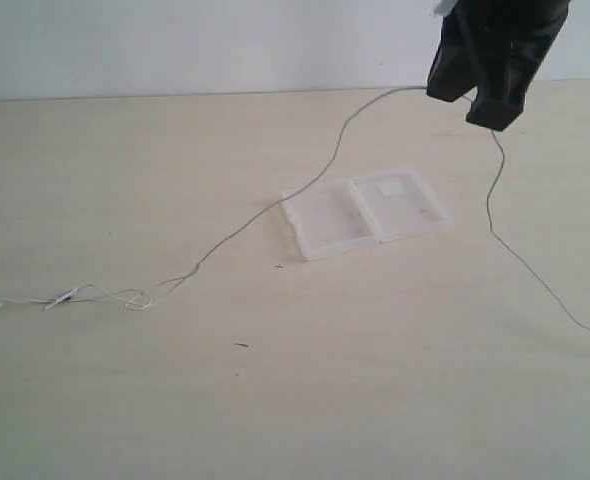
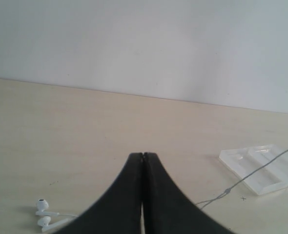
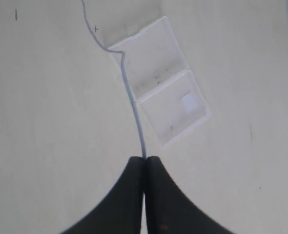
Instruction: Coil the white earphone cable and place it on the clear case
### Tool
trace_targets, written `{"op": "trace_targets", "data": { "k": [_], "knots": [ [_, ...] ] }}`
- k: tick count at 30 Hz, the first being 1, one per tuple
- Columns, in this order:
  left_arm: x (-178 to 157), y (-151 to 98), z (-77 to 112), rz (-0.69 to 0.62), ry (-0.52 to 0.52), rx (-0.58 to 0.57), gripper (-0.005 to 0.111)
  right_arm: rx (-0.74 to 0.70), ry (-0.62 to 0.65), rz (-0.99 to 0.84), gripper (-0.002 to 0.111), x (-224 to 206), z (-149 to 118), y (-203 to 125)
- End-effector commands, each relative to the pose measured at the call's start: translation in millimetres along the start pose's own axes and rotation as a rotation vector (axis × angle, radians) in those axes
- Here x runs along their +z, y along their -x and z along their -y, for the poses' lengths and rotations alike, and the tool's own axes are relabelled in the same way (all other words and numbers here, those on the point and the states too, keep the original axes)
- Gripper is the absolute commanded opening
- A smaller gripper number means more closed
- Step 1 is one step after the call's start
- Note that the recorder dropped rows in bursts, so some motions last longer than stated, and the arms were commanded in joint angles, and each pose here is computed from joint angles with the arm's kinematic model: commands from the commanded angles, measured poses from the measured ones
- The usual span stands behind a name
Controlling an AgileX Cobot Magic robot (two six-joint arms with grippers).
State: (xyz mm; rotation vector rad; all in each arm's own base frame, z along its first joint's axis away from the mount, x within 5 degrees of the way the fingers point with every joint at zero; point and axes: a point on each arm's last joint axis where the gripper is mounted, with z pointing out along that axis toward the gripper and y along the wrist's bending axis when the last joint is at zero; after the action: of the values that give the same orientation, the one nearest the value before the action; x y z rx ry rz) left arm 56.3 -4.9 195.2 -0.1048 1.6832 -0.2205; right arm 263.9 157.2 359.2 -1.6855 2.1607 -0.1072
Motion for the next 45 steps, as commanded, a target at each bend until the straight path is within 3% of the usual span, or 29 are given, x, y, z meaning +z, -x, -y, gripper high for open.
{"op": "trace_targets", "data": {
  "k": [1,12,21,28,33,42,45],
  "knots": [
    [-1,1,0.3,0.012,-0.004,-0.009,0.0,0.004,-0.036,0.054,0.0,-18,4,5],
    [-1,1,0.3,0.012,-0.004,-0.009,0.0,-0.012,-0.099,0.14,0.0,-49,7,9],
    [-1,1,0.3,0.012,-0.004,-0.009,0.0,0.068,-0.106,0.157,0.0,-54,9,11],
    [-1,1,0.1,0.013,-0.001,0.052,0.0,0.071,-0.189,0.161,0.0,-75,8,2],
    [-1,1,0.1,0.013,-0.001,0.062,0.0,0.133,-0.191,0.235,0.0,-91,10,8],
    [-1,1,0.1,0.013,-0.001,0.062,0.0,0.372,-0.075,0.334,0.0,-93,6,18],
    [-1,1,0.1,0.013,-0.001,0.062,0.0,0.424,-0.098,0.417,0.0,-102,7,21]
  ]
}}
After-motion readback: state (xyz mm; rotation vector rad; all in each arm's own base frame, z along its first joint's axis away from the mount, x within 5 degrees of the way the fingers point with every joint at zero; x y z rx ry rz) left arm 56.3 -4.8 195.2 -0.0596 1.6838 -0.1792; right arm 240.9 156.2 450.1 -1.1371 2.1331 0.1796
